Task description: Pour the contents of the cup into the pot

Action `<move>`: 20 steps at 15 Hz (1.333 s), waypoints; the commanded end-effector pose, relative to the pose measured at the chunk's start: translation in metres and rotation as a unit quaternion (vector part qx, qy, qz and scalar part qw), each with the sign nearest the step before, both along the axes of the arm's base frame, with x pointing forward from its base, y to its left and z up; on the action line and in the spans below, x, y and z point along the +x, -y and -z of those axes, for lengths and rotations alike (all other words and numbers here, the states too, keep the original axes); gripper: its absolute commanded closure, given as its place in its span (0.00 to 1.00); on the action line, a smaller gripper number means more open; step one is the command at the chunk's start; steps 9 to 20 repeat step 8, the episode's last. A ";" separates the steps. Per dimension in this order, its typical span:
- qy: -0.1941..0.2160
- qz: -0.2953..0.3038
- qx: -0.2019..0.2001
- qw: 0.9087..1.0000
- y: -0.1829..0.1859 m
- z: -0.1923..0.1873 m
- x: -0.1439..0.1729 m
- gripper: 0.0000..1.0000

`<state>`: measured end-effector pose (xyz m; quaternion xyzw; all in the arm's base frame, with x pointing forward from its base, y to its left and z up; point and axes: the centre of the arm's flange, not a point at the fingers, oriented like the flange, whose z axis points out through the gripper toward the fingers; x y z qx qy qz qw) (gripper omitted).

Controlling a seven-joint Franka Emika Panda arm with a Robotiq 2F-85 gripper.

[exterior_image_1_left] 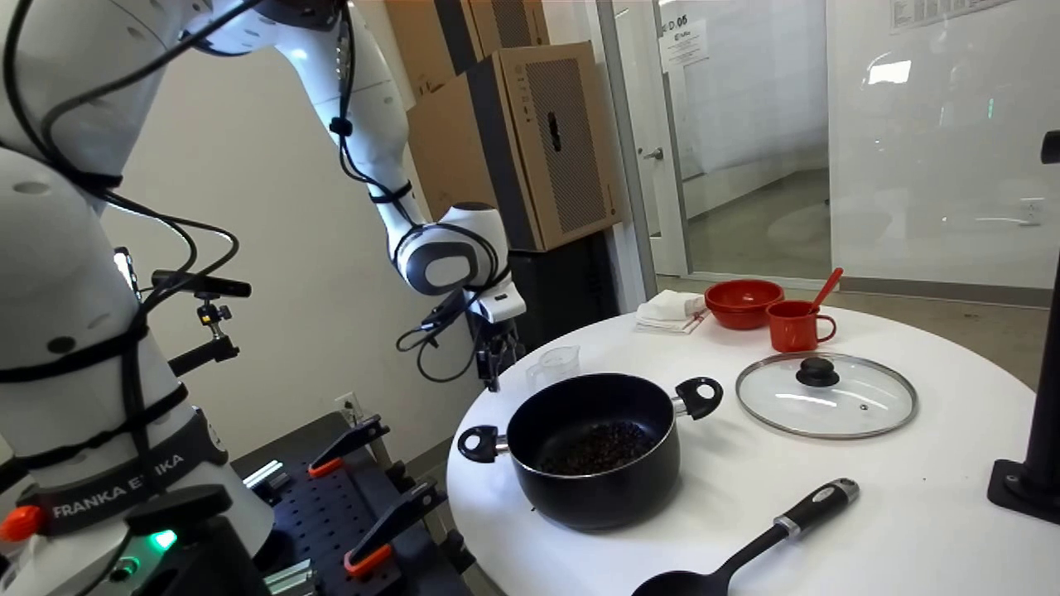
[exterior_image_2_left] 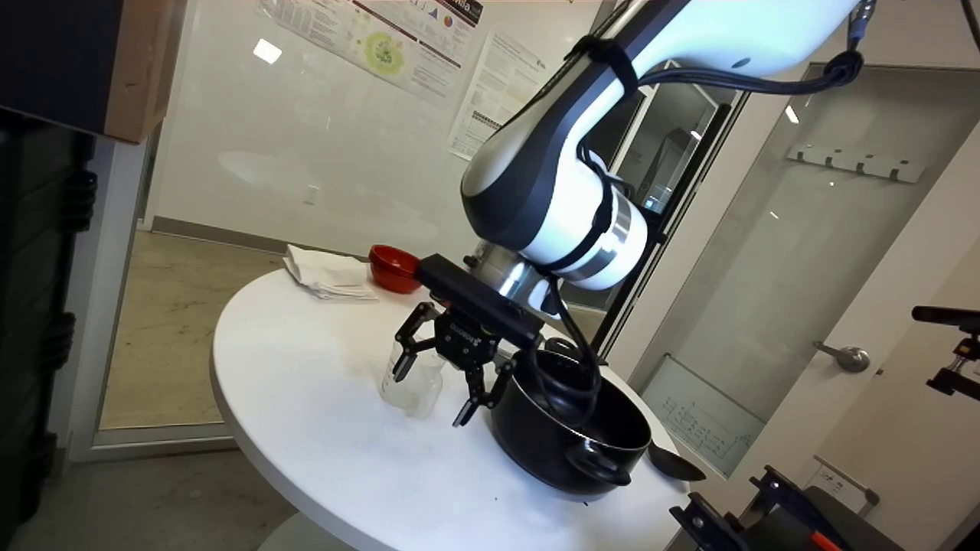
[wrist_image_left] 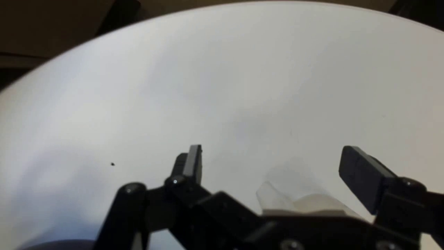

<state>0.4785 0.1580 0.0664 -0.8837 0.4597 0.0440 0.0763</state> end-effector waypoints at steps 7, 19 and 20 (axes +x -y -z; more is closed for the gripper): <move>-0.121 0.019 0.038 0.992 -0.006 -0.093 -0.017 0.00; -0.122 0.019 0.039 0.992 -0.005 -0.098 -0.020 0.00; -0.122 0.019 0.039 0.992 -0.005 -0.098 -0.020 0.00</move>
